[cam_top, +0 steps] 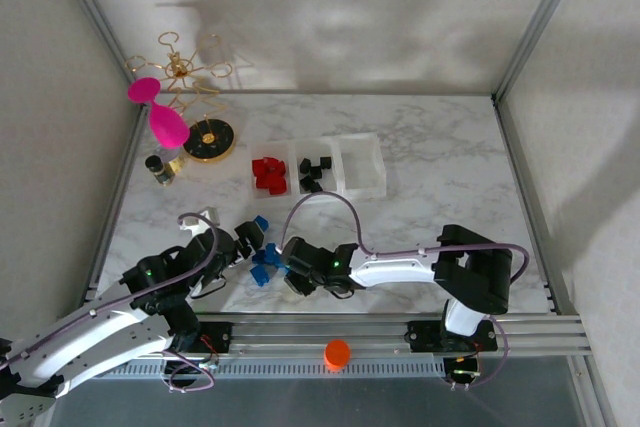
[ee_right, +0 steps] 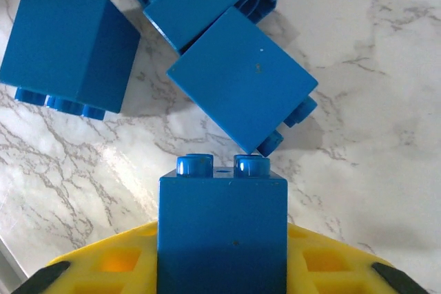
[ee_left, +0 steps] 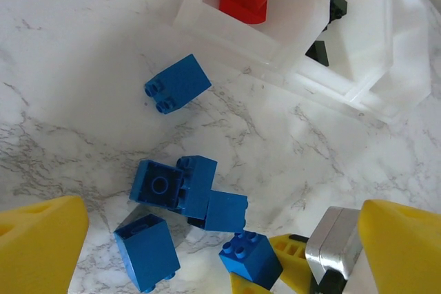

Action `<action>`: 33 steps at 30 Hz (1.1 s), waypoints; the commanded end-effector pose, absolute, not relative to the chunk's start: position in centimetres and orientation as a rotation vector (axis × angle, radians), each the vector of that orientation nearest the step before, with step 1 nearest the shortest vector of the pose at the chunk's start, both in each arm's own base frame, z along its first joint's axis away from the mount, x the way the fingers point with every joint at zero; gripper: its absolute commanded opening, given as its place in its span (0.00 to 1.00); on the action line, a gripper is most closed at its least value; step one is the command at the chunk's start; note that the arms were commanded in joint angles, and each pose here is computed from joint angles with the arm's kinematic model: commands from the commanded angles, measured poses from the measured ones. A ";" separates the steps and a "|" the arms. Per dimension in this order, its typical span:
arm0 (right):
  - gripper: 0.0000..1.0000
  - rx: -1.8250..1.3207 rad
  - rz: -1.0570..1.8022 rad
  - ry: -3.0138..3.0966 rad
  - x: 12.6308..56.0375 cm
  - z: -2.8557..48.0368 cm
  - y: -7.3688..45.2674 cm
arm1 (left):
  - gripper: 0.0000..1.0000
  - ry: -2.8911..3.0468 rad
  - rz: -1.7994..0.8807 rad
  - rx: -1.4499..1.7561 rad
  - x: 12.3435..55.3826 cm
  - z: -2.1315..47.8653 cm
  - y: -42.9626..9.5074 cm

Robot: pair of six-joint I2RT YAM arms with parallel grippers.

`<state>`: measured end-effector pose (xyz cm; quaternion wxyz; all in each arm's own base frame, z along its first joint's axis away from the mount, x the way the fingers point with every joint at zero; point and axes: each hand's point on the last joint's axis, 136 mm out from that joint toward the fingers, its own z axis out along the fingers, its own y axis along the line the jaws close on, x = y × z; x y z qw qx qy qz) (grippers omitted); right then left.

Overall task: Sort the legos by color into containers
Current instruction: Pick up the lego from the bottom-center of the table, then place the lego in the container.

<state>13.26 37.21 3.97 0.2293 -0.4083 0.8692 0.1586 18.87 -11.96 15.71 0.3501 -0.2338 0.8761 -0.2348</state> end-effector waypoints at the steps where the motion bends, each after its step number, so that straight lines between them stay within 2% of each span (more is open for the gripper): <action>1: 0.27 -1.066 0.446 2.396 14.1 5.2 36.4 | 1.00 2.234 -0.601 -0.614 19.2 17.0 -11.5; 6: 0.27 -0.991 0.496 2.405 15.4 7.0 35.3 | 1.00 2.217 -0.610 -0.602 19.5 17.9 -11.7; 12: 0.27 -0.849 0.505 2.436 19.0 9.5 32.6 | 0.99 2.199 -0.629 -0.577 20.3 19.0 -12.7; 25: 0.30 -0.315 0.363 2.429 33.1 14.3 22.2 | 1.00 2.194 -0.661 -0.479 23.0 20.3 -16.7; 33: 0.30 -0.176 0.226 2.409 40.8 13.6 20.4 | 0.99 2.193 -0.637 -0.468 24.7 20.5 -18.5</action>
